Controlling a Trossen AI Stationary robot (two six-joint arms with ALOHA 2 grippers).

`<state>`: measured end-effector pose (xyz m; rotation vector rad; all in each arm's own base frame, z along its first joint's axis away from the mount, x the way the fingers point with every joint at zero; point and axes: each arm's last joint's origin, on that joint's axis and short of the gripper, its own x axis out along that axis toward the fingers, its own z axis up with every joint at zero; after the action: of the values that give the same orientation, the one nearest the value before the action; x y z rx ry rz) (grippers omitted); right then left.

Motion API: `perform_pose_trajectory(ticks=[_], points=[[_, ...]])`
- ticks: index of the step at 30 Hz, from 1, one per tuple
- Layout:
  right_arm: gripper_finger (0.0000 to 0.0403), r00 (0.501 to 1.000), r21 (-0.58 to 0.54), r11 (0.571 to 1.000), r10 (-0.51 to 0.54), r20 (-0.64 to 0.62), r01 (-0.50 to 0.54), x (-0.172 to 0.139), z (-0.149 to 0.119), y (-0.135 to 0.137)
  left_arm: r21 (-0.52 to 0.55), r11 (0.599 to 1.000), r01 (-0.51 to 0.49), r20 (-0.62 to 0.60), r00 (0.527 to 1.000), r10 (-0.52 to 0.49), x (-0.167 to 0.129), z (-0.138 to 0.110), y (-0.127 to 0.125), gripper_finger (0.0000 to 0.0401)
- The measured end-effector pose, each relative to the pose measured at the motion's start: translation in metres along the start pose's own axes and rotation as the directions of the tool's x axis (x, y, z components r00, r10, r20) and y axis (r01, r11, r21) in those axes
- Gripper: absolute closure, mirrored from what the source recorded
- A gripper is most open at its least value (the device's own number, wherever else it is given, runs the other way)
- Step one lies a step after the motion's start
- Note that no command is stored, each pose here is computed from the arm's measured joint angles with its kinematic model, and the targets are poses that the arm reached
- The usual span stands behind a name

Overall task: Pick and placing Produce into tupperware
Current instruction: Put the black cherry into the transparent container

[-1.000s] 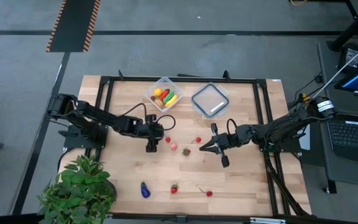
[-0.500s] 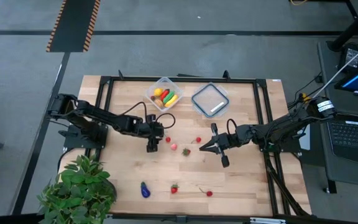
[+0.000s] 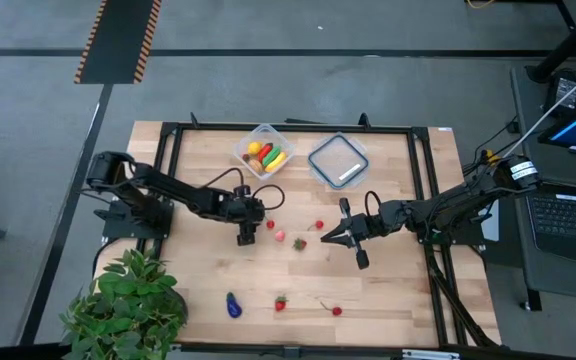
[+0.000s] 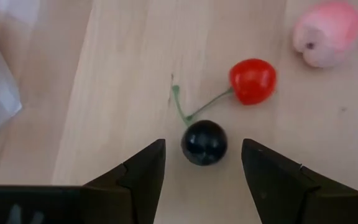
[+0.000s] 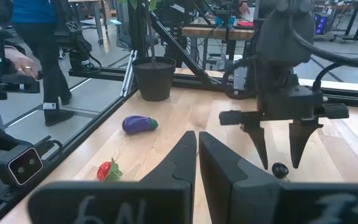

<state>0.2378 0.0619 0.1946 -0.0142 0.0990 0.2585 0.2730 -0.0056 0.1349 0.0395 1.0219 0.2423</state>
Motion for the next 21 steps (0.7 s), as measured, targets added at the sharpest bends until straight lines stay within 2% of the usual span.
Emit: perform_pose_trajectory(ticks=[7,21], points=[[0.0380,1.000,-0.001,1.000,0.000,-0.001,0.000,0.000,0.000,0.000,0.006,1.000,-0.002,-0.020,1.000,0.002,0.009,-0.002,-0.002,0.0197],[0.0380,1.000,-0.001,1.000,0.000,-0.002,0.000,0.000,0.000,0.000,-0.026,1.000,-0.010,0.018,1.000,0.010,0.014,0.002,0.004,0.0197]])
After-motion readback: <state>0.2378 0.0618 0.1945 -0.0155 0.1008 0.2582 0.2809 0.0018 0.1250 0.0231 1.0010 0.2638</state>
